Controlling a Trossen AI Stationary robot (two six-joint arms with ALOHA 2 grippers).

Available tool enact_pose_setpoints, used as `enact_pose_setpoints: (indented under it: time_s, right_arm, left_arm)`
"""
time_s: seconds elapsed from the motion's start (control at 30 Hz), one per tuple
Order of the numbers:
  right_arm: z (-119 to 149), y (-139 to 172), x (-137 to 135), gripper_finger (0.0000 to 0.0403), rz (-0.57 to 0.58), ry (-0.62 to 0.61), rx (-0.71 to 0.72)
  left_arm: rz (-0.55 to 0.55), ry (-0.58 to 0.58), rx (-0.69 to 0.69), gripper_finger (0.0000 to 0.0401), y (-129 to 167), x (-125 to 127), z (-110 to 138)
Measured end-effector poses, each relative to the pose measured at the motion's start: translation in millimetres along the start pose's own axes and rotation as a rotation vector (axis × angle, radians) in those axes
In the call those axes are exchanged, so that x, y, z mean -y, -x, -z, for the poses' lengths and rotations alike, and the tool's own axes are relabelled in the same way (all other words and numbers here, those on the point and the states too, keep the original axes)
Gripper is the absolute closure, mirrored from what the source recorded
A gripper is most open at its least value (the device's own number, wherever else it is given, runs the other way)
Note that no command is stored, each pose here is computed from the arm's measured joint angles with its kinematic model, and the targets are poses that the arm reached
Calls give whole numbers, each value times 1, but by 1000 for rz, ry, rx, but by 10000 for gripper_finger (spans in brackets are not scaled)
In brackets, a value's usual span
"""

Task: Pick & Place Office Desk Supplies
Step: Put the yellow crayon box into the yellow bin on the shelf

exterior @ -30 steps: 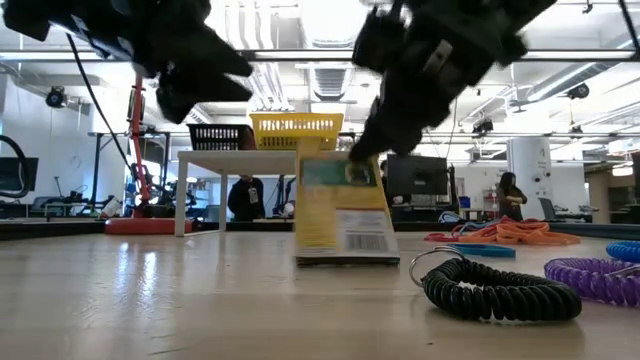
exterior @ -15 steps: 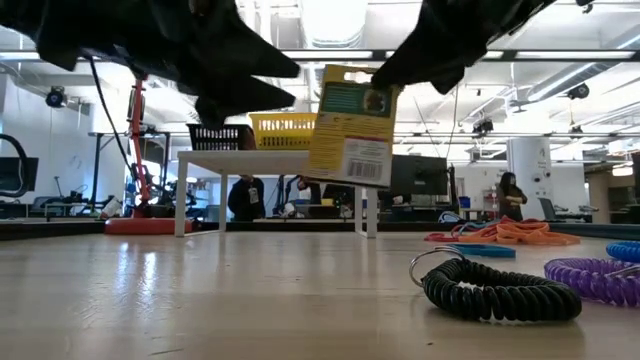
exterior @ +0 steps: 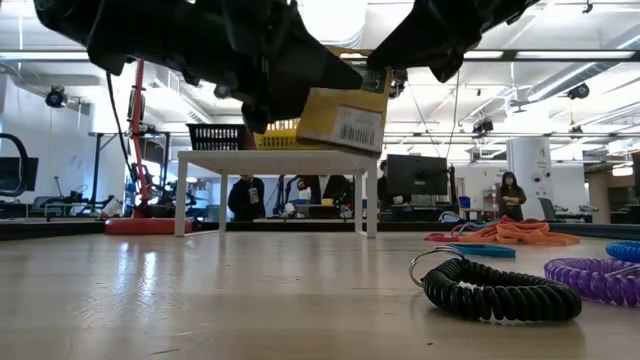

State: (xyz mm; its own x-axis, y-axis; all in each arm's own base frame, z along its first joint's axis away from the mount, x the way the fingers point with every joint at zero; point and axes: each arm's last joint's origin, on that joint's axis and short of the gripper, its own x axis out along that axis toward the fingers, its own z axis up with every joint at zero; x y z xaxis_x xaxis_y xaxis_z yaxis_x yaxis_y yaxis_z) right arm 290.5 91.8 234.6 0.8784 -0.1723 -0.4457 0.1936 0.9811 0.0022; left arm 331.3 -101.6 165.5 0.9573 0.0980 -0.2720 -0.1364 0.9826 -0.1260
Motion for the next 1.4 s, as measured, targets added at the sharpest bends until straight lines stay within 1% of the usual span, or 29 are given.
enact_pose_setpoints:
  time_s: [0.07,0.3,0.37,0.5,0.63,0.7,0.8,0.93,1.07,1.17,1.23,1.3,1.4]
  right_arm:
    - [0,0,-1,394,-4,3,0]
    - [1,2,-4,390,-34,7,-3]
    - [1,2,-4,376,-47,-4,-8]
    - [1,2,-4,331,-49,-17,-8]
    - [0,6,-2,284,-44,-19,-21]
    - [-1,13,2,267,-29,-49,-40]
    - [5,23,6,254,22,-74,-89]
    - [23,31,10,251,75,-110,-127]
    - [49,33,13,257,93,-168,-166]
    - [66,34,14,265,97,-216,-187]
    - [74,34,13,270,91,-245,-185]
    - [81,35,13,275,87,-244,-192]
    - [85,33,12,282,67,-258,-163]
  left_arm:
    - [2,-2,4,223,0,1,-3]
    - [-6,-29,-15,355,1,0,-3]
    - [-5,-35,-23,375,2,0,-2]
    - [-5,-36,-25,374,2,0,-2]
    - [-4,-37,-27,351,2,0,-2]
    - [-7,-56,-43,347,4,1,-2]
    - [-29,-89,-84,358,9,0,-2]
    - [-52,-123,-159,369,20,2,-10]
    - [-107,-161,-194,365,37,11,-33]
    - [-139,-185,-203,364,52,18,-62]
    - [-175,-180,-195,363,60,20,-87]
    - [-245,-193,-200,363,64,17,-108]
    - [-335,-219,-229,363,63,3,-137]
